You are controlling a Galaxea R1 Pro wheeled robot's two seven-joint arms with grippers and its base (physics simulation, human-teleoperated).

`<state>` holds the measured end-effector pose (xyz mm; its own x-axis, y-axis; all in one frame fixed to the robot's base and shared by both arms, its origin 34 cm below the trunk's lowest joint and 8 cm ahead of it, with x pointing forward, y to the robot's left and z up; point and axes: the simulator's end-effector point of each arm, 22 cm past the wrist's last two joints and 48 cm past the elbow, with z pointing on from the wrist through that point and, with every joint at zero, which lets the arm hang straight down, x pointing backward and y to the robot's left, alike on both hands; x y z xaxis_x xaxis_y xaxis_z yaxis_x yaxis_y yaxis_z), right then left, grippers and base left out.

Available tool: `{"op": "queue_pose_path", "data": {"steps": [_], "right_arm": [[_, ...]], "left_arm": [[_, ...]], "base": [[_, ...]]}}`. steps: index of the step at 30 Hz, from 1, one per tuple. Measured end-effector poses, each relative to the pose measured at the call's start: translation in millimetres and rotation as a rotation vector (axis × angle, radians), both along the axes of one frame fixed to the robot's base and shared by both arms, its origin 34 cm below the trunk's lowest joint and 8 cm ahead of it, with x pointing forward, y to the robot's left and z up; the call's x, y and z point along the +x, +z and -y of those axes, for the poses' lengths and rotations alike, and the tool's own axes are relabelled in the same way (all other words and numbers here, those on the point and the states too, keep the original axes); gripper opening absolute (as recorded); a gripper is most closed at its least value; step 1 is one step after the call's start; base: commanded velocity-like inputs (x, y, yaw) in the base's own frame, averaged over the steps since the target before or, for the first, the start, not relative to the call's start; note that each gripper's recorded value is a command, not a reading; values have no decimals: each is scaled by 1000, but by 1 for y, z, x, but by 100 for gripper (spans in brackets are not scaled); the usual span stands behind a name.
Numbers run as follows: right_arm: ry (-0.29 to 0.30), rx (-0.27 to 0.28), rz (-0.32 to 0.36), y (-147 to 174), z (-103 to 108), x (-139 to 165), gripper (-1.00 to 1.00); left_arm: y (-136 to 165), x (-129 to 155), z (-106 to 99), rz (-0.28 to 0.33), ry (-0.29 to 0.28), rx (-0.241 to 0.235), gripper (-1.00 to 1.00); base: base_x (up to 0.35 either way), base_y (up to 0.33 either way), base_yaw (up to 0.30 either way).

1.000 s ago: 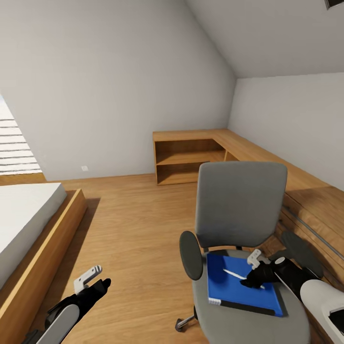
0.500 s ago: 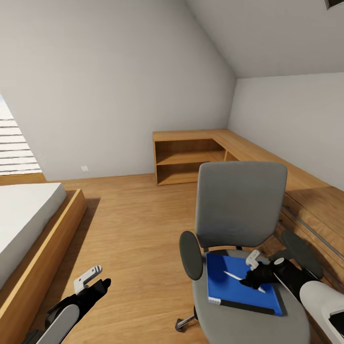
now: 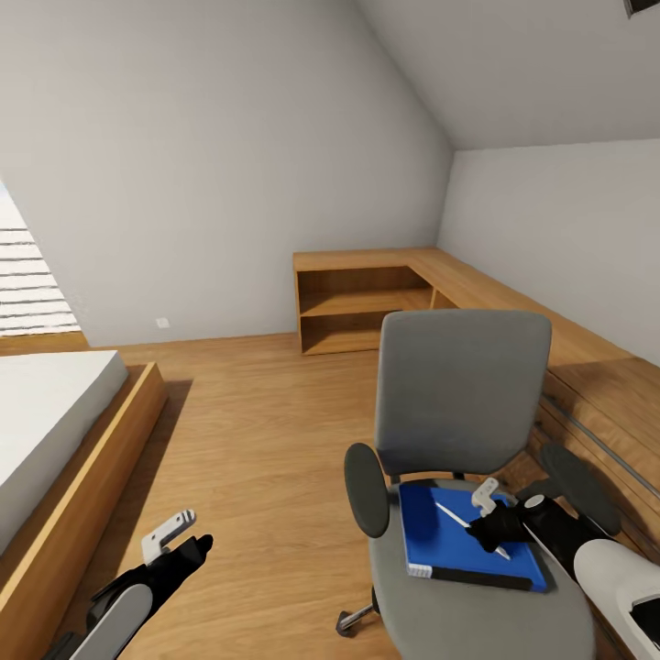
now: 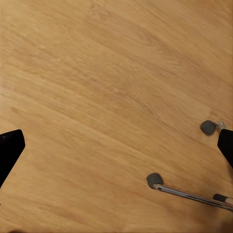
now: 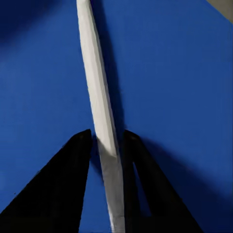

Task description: In the bedroom, organize the workspace by keeping the computer under the desk, ensuring the monitor is on the desk, placing the keyboard on the desk next to the monitor, placing the mouse on the desk next to the keyboard, moving the folder from the swivel chair onto the desk next to the mouse, stacking the notebook on top of the folder with the pen on top of the notebook, and positioning the swivel chair next to the desk.

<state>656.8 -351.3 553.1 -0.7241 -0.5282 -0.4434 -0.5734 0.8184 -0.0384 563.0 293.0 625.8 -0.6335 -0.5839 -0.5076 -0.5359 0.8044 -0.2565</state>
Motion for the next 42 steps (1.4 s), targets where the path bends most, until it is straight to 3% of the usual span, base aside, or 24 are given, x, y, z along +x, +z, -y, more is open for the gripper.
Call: {"op": "queue_pose_path", "data": {"steps": [22, 27, 42], "right_arm": [[20, -16, 2, 0, -1, 0, -100], [24, -33, -25, 1, 4, -9, -100], [23, -32, -20, 29, 4, -5, -100]], "left_arm": [[-2, -1, -1, -4, 0, 2, 100], [7, 0, 0, -4, 0, 2, 100], [34, 2, 0, -7, 1, 3, 100]], "base": [[0, 0, 0], [0, 0, 0], [0, 0, 0]]}}
